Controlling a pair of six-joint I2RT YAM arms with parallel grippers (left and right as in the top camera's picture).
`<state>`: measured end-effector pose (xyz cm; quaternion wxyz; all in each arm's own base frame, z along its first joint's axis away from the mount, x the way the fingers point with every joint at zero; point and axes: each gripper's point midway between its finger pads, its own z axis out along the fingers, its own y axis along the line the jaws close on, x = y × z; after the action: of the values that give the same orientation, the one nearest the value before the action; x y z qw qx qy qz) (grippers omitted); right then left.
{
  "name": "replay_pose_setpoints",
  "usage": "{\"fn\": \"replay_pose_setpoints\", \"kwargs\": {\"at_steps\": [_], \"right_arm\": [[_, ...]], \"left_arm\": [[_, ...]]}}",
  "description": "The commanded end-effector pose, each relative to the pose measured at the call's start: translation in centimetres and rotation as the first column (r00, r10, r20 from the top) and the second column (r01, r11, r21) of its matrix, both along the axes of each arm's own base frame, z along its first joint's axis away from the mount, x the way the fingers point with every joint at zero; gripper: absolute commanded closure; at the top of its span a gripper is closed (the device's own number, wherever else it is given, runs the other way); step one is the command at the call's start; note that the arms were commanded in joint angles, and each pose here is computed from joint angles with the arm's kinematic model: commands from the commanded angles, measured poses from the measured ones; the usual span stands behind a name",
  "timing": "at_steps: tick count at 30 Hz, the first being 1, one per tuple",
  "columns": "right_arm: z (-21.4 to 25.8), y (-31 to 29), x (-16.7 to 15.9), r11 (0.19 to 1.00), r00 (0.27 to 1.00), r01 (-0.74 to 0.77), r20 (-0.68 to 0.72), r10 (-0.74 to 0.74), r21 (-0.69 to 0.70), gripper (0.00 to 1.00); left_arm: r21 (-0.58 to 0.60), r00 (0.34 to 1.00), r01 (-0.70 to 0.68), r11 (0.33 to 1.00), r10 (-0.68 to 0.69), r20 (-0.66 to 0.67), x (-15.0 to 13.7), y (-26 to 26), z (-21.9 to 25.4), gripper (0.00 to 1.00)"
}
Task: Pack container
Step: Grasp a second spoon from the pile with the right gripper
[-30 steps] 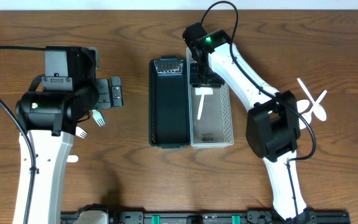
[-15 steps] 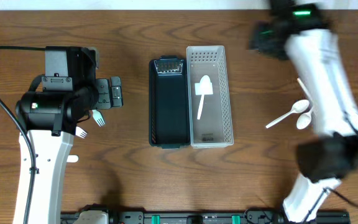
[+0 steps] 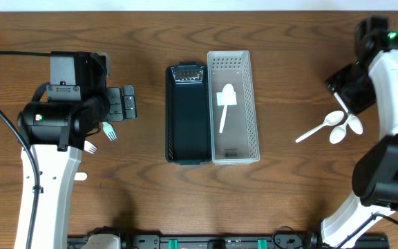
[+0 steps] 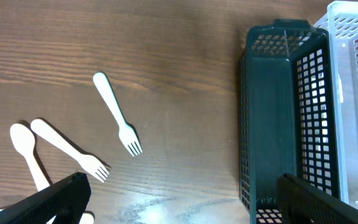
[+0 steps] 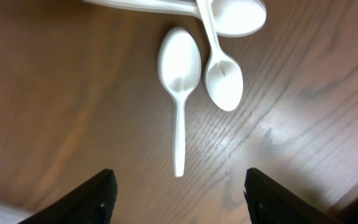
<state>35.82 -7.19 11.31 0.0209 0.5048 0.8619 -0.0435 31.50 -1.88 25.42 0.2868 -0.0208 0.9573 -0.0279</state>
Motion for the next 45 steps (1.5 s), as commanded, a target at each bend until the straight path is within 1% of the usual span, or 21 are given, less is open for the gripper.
{"fn": "replay_pose_setpoints", "kwargs": {"at_steps": [1, 5, 9, 13, 17, 23, 24, 26, 28, 29, 31, 34, 40, 42, 45], "right_arm": [[-3.0, 0.8, -1.3, 0.998, 0.997, 0.064, -0.034, -0.063, 0.016, 0.32], [-6.3, 1.2, -1.8, 0.997, 0.998, 0.063, -0.028, -0.062, 0.037, 0.33], [-8.3, 1.2, -2.1, 0.997, 0.998, 0.063, -0.014, -0.062, 0.035, 0.34], [-9.4, 1.2, -1.4, 0.999, 0.999, 0.024, 0.030, -0.025, 0.031, 0.34], [-10.5, 1.2, -1.7, 0.999, 0.999, 0.023, 0.039, -0.024, 0.029, 0.33], [-12.2, 1.3, -2.3, 0.999, 0.999, 0.023, 0.049, -0.024, 0.028, 0.37], [-12.4, 1.3, -2.5, 0.999, 0.999, 0.023, 0.046, -0.024, 0.028, 0.39], [-12.7, 1.4, -2.8, 0.999, 0.999, 0.024, 0.040, -0.025, 0.029, 0.45], [-12.8, 1.4, -2.9, 0.999, 0.999, 0.024, 0.036, -0.025, 0.030, 0.61], [-12.8, 1.4, -2.9, 0.999, 0.999, 0.024, 0.037, -0.025, 0.030, 0.71], [-12.8, 1.5, -2.9, 0.999, 0.999, 0.023, 0.038, -0.024, 0.037, 0.83], [-12.8, 1.6, -2.9, 0.999, 0.999, 0.023, 0.039, -0.024, 0.041, 0.98], [-12.4, 1.6, -2.6, 0.999, 0.999, -0.025, 0.048, 0.024, 0.036, 0.99], [-11.6, 1.9, -1.8, 0.997, 0.995, -0.077, 0.071, 0.075, 0.030, 0.99], [-9.0, 2.7, 0.3, 0.988, 0.979, -0.156, 0.138, 0.153, 0.008, 0.99]], "left_arm": [[0.007, 1.000, -0.015, 1.000, 0.015, -0.003, 0.0, 0.3, 0.0, 0.02], [0.007, 1.000, -0.015, 1.000, 0.015, -0.006, 0.0, 0.3, -0.1, 0.02], [0.008, 1.000, -0.015, 1.000, 0.015, -0.011, -0.1, 0.3, -0.1, 0.02], [0.008, 1.000, -0.015, 1.000, 0.015, -0.012, -0.1, 0.3, -0.2, 0.02], [0.008, 1.000, -0.015, 1.000, 0.015, -0.014, -0.2, 0.3, -0.2, 0.02], [0.008, 1.000, -0.015, 1.000, 0.015, -0.014, -0.2, 0.3, -0.2, 0.02], [0.008, 1.000, -0.015, 1.000, 0.015, -0.014, -0.2, 0.4, -0.2, 0.02], [0.008, 1.000, -0.015, 1.000, 0.015, -0.014, -0.2, 0.4, -0.2, 0.02], [0.008, 1.000, -0.015, 1.000, 0.015, -0.014, -0.2, 0.3, -0.2, 0.02], [0.008, 1.000, -0.015, 1.000, 0.015, -0.014, -0.2, 0.3, -0.2, 0.02], [0.008, 1.000, -0.015, 1.000, 0.015, -0.014, -0.2, 0.3, -0.2, 0.02], [0.008, 1.000, -0.015, 1.000, 0.015, -0.014, -0.2, 0.3, -0.2, 0.02], [0.008, 1.000, -0.015, 1.000, 0.015, -0.016, -0.2, 0.3, -0.2, 0.02], [0.008, 1.000, -0.015, 1.000, 0.015, -0.015, -0.2, 0.3, -0.2, 0.02], [0.008, 1.000, -0.015, 1.000, 0.015, -0.015, -0.2, 0.3, -0.2, 0.02]]}}
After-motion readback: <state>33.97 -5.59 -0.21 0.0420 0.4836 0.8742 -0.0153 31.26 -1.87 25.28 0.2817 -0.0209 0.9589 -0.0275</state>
